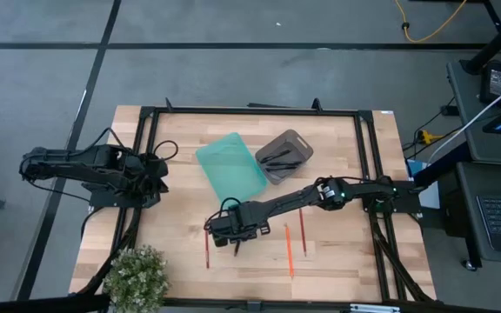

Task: Sort pens & pencils
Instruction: Put the black pen into the black bin

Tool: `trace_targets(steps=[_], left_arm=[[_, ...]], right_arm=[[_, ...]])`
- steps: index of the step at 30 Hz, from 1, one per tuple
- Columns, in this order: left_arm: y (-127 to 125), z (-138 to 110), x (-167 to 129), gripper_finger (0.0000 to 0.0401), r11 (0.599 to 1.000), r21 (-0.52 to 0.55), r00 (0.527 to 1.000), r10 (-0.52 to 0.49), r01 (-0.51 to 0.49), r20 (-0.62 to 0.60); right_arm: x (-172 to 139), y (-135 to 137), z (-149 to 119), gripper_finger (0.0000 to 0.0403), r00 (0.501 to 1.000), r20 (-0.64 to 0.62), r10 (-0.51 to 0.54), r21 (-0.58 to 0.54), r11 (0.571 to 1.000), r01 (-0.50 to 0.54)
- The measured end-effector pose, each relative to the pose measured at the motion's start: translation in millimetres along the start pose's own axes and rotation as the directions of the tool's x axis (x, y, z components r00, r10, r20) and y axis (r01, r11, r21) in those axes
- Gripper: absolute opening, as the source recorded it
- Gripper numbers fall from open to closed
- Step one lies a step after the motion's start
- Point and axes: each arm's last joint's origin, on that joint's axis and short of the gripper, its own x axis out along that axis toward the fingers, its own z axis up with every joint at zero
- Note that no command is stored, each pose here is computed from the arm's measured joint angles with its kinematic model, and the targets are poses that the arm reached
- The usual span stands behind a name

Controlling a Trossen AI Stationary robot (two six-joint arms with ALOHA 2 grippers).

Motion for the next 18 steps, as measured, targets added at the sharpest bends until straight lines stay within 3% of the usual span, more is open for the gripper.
trace_targets(steps=[10,18], left_arm=[[0.0,0.0,-0.1,0.0043,1.0,-0.005,1.0,0.0,0.0,0.001],[-1.0,-0.3,-0.1,0.0043,0.999,-0.028,0.999,-0.032,0.032,-0.014]], right_arm=[[2.5,-4.8,-2.4,0.0117,0.999,0.002,-0.052,-0.017,0.998,0.052],[2.8,-8.5,-3.1,0.0043,0.996,0.009,-0.09,-0.119,0.989,0.09]])
